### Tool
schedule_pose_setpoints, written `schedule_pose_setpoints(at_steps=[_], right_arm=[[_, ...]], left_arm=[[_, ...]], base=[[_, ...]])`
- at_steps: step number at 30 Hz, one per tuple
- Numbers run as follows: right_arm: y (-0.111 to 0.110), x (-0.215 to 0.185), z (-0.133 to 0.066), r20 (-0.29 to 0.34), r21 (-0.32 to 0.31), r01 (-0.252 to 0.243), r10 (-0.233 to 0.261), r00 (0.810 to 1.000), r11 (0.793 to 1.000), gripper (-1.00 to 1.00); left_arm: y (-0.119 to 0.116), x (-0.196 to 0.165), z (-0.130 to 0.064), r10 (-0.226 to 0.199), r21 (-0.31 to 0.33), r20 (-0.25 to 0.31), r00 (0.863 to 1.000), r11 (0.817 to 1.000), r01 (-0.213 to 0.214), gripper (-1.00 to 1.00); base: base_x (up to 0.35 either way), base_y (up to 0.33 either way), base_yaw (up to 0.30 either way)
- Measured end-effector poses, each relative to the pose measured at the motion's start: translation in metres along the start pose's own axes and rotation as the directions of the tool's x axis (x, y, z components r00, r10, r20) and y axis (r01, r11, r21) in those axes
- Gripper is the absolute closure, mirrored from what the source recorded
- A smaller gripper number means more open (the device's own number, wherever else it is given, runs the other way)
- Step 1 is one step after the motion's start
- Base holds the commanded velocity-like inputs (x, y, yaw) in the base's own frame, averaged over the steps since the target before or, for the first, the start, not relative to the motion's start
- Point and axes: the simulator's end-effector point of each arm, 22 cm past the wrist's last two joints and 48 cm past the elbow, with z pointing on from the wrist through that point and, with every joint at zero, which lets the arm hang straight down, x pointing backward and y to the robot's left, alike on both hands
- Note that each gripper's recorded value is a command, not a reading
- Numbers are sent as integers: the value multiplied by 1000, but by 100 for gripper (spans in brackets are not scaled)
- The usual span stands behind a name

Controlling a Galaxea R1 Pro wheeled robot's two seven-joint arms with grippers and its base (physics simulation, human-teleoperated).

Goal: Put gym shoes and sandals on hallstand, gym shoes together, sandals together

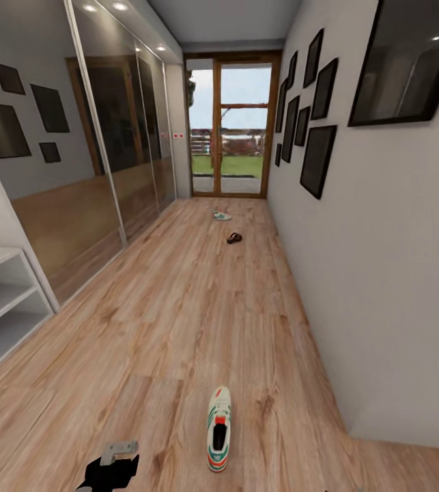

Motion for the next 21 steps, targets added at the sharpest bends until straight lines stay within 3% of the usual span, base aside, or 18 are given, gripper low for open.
schedule_pose_setpoints(at_steps=[8, 21], right_arm=[[0, 0, 0, 0, 0, 0, 0, 1000, 1000, -100], [0, 0, 0, 0, 0, 0, 0, 1000, 1000, -100]], left_arm=[[0, 0, 0, 0, 0, 0, 1000, 1000, 0, -100], [0, 0, 0, -3, -1, 0, 1000, 1000, 3, -100]], base=[[249, -29, 0], [12, -2, 0]])
